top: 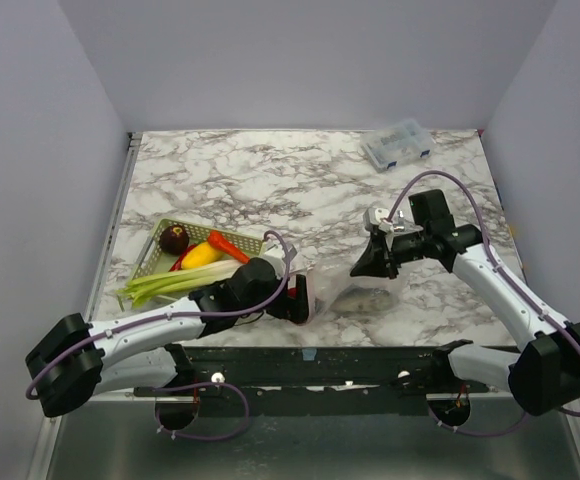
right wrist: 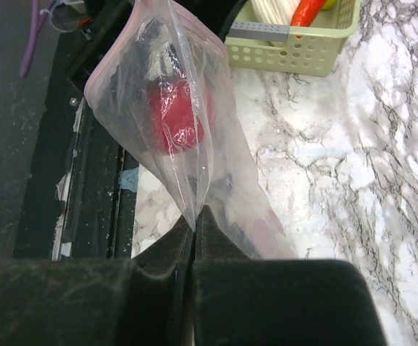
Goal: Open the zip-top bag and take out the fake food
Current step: Pick up the fake fruit from the zipper food storage bag, then place the fake fruit in the bin.
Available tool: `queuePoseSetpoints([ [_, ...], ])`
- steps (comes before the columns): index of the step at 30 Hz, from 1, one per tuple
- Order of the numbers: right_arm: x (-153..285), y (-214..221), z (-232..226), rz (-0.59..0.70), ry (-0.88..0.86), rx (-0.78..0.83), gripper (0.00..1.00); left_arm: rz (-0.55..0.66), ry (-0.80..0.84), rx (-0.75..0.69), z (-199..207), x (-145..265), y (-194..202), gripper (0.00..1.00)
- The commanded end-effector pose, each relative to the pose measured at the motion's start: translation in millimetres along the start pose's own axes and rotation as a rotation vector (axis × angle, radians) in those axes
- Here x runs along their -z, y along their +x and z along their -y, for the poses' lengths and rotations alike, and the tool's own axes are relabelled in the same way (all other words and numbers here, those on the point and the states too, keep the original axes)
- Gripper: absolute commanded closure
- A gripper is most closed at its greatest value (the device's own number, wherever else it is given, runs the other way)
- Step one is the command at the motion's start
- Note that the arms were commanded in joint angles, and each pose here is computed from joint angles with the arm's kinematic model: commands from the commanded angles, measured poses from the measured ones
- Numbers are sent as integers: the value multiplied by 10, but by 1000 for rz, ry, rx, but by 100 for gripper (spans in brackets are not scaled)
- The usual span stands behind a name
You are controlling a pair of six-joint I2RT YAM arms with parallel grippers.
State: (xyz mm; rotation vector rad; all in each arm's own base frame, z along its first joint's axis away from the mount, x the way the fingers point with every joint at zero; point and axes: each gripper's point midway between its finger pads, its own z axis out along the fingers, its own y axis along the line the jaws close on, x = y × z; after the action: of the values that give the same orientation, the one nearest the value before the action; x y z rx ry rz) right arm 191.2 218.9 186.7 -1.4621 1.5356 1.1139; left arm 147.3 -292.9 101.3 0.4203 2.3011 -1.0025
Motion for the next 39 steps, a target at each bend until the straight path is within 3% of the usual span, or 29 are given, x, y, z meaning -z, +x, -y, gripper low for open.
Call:
queuePoseSetpoints([
  [1, 62, -66, 43, 74, 18, -17, 99, 33, 50, 12, 50, 58, 0, 97],
  [11, 86, 2, 49, 97, 50, -24, 99, 114, 126, 49, 170, 200, -112, 97],
  [19, 110, 11, 47, 125, 62, -23, 98, 270, 134, 140, 89, 471, -346, 97],
  [31, 124, 62, 56, 134, 87, -16, 96, 460, -25, 228, -427, 1000, -639, 100],
  [39, 112, 104, 60, 130, 86, -18, 95, 470, -326, 253, -955, 1204, -716, 100],
])
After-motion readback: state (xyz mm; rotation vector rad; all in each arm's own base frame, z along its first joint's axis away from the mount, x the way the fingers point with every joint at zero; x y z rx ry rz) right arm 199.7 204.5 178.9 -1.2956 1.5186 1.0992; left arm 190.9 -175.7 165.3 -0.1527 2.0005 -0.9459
